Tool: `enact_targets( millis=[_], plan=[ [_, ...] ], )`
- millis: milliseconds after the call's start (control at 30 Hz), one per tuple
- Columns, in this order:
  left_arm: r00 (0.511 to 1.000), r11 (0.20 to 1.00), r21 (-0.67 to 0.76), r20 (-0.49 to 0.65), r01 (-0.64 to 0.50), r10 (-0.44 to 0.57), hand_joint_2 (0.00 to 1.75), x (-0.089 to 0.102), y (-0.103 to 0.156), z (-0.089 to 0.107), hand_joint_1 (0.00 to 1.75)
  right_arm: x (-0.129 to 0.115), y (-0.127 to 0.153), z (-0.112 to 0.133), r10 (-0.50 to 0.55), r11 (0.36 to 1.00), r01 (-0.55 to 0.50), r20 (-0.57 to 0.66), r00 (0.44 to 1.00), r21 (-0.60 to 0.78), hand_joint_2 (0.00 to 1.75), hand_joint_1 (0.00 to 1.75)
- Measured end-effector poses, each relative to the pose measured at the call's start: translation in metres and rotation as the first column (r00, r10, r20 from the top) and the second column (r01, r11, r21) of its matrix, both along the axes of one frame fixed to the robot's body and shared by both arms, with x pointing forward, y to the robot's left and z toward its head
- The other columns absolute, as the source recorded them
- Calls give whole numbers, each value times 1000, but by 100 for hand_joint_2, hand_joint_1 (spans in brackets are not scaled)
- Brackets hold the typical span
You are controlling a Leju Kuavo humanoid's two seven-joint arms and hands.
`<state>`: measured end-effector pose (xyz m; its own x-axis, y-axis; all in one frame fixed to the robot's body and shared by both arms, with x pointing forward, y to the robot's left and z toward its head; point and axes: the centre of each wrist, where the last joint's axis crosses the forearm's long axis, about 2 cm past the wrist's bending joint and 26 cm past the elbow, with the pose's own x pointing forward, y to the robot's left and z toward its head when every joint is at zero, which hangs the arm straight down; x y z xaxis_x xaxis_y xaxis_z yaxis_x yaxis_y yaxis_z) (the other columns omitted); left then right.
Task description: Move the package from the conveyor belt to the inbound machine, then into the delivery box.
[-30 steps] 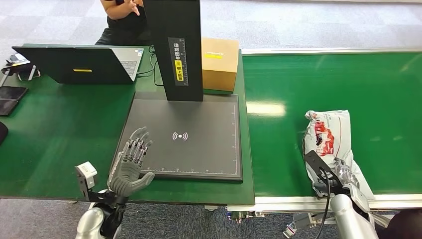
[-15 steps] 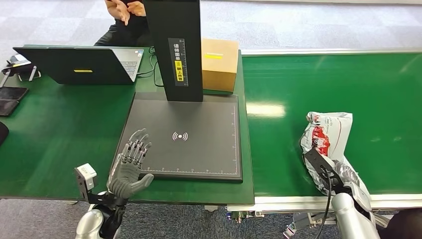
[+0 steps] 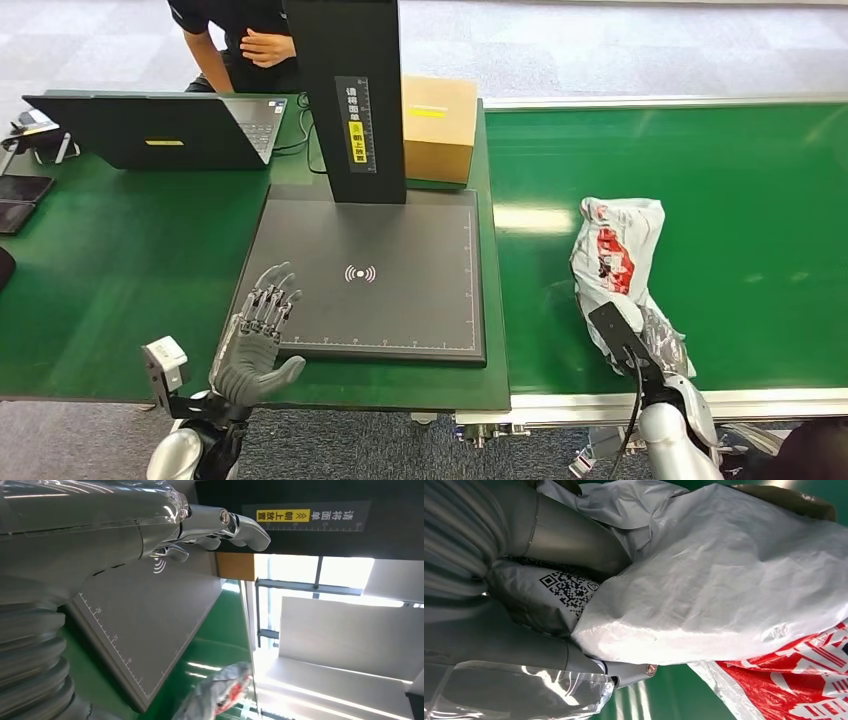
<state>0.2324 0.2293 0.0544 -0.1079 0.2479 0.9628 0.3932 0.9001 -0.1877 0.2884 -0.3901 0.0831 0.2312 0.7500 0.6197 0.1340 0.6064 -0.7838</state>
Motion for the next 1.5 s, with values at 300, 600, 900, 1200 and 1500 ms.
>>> enact_targets(
  millis=[300, 600, 900, 1200, 1500],
  plan=[
    [1000, 1000, 1, 23, 0, 0, 175, 1, 0, 2, 0, -3, 16, 29, 74, 997, -63, 337, 938, -44, 175, 175],
    [999, 1000, 0, 48, 7, -7, 175, 4, 0, 4, 0, -1, 29, 46, 164, 978, -90, 437, 884, -186, 175, 175],
    [994, 999, -27, 109, 25, -22, 175, 20, -4, 14, 0, 44, 68, 82, 503, 807, -288, 343, 793, -516, 175, 175],
    [992, 998, -48, 123, 40, -34, 175, 24, -6, 14, 0, 101, 118, 111, 777, 486, -501, 92, 622, -716, 175, 175],
    [990, 996, -61, 132, 59, -51, 175, 26, -8, 12, 0, 144, 158, 137, 907, 175, -647, -133, 399, -742, 175, 175]
  ],
)
